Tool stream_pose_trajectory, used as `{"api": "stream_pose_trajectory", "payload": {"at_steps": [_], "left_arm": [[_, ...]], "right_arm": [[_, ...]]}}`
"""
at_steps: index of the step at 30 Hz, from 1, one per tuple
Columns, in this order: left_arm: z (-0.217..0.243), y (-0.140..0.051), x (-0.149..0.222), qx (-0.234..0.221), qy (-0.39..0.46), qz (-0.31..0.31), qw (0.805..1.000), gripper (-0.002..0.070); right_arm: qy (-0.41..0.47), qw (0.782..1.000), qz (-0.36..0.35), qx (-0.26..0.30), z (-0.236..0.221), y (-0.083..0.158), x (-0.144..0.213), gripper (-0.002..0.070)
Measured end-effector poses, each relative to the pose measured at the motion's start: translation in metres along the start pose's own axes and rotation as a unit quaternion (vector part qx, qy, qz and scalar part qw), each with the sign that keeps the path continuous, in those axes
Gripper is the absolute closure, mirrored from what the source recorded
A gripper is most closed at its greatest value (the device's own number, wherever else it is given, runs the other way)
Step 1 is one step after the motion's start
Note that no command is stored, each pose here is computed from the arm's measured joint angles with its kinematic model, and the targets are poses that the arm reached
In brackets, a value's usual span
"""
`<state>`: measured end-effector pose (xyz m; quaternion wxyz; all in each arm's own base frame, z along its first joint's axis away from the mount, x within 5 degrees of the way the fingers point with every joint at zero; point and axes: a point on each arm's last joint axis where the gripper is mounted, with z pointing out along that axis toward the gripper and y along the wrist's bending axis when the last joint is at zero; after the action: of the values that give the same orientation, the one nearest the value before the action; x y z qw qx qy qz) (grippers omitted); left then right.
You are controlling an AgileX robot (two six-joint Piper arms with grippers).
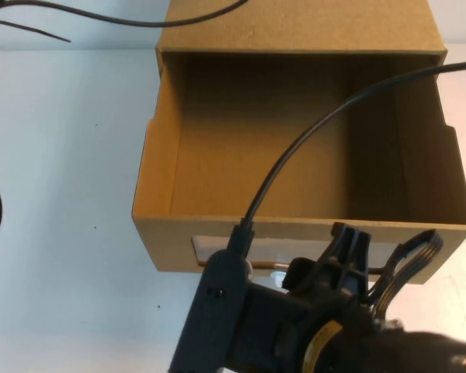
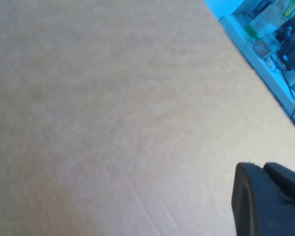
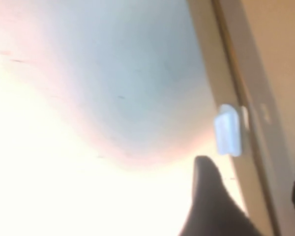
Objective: Open the shoe box
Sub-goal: 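Pull the top drawer of the cardboard box fully open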
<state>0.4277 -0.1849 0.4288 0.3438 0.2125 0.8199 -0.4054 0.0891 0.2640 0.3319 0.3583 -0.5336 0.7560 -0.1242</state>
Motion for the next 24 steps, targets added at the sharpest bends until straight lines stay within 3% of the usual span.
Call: {"api": "stream_pose_trajectory", "payload": {"at_steps": [8,14,18,24], "left_arm": [[-0.040,-0.038,-0.012,0.000,-0.039,0.046,0.998,0.0679],[-0.098,-0.086,-0.017,-0.027,-0.085,0.123,0.988,0.0679],[-0.144,-0.118,-0.016,-0.078,-0.122,0.185,0.972,0.0679],[-0.198,-0.151,-0.007,-0.152,-0.165,0.236,0.946,0.0679]], "right_arm": [[-0.058,0.995,0.055,-0.065,-0.050,-0.029,-0.008,0.0440],[-0.120,0.986,0.115,-0.001,-0.078,-0.072,0.004,0.0579],[-0.118,0.978,0.167,0.039,-0.080,-0.102,0.018,0.0655],[-0.082,0.960,0.231,0.133,-0.073,-0.150,0.043,0.0685]]}}
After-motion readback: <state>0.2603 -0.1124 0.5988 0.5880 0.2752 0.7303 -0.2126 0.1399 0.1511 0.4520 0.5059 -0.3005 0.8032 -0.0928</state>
